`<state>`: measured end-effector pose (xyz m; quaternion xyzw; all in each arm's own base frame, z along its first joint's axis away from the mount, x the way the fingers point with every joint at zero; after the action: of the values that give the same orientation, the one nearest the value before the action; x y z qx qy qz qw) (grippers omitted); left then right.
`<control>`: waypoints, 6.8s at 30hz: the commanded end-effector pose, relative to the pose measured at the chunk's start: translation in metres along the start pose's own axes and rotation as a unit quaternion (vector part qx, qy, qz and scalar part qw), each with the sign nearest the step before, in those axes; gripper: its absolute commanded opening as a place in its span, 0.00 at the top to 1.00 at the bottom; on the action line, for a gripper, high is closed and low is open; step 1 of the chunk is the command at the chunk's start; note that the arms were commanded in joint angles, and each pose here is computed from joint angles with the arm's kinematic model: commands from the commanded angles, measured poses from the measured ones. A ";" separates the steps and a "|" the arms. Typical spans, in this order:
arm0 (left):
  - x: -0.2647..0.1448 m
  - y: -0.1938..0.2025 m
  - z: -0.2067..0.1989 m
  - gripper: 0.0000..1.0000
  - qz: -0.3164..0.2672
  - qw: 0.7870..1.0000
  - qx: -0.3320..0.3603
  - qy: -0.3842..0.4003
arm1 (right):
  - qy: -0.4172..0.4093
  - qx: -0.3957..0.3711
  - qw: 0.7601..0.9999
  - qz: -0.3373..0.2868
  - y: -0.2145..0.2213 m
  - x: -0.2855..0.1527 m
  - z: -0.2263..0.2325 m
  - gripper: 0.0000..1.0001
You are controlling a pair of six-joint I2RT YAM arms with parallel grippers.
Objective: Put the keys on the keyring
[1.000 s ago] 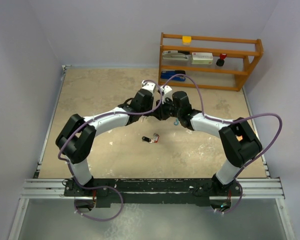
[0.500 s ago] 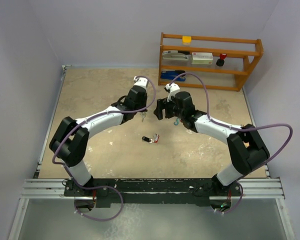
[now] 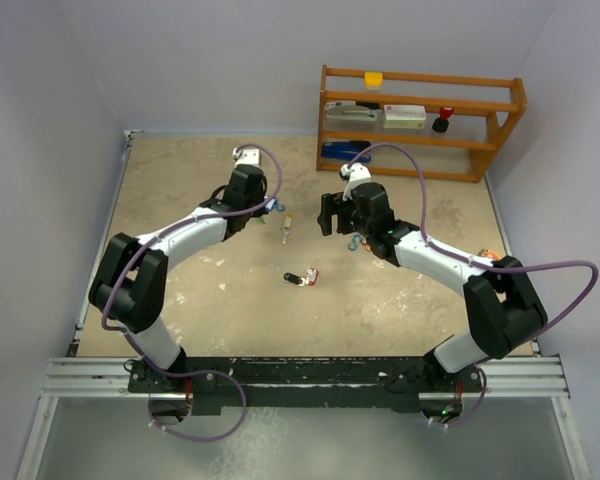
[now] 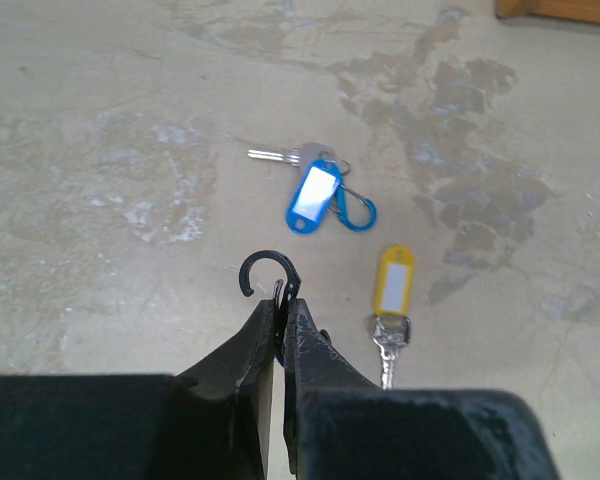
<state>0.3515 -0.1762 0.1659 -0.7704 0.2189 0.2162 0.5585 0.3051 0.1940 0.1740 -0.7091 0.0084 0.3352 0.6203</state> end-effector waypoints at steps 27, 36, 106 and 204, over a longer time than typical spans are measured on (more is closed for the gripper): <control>0.051 -0.023 0.054 0.88 -0.033 0.987 -0.155 0.019 | 0.017 -0.002 0.999 -0.027 -0.016 -0.012 -0.003 0.16; 0.055 -0.018 0.061 0.76 -0.029 0.986 -0.164 0.022 | 0.017 -0.001 1.000 -0.026 -0.015 -0.013 -0.003 0.16; -0.024 -0.033 -0.030 0.34 -0.050 0.980 -0.100 0.164 | 0.063 0.112 0.969 0.211 0.068 0.024 -0.028 0.34; 0.045 0.110 -0.144 0.38 0.137 0.912 0.291 0.254 | 0.195 0.163 0.964 -0.074 -0.043 -0.090 -0.095 0.21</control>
<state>0.3285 -0.3412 0.0895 -0.5617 0.5192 0.0364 0.6431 0.2977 0.0853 0.2512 -0.6457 0.1461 0.1455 0.7352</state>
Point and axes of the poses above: each gripper's point midway between its finger pads, its own x axis out along the fingers, its own z axis along the line the jaws close on, y = z × x, the point moved 9 cm from there along -x, back along the fingers, and after that the axes turned 12 degrees about -x, right-handed, at the moved point
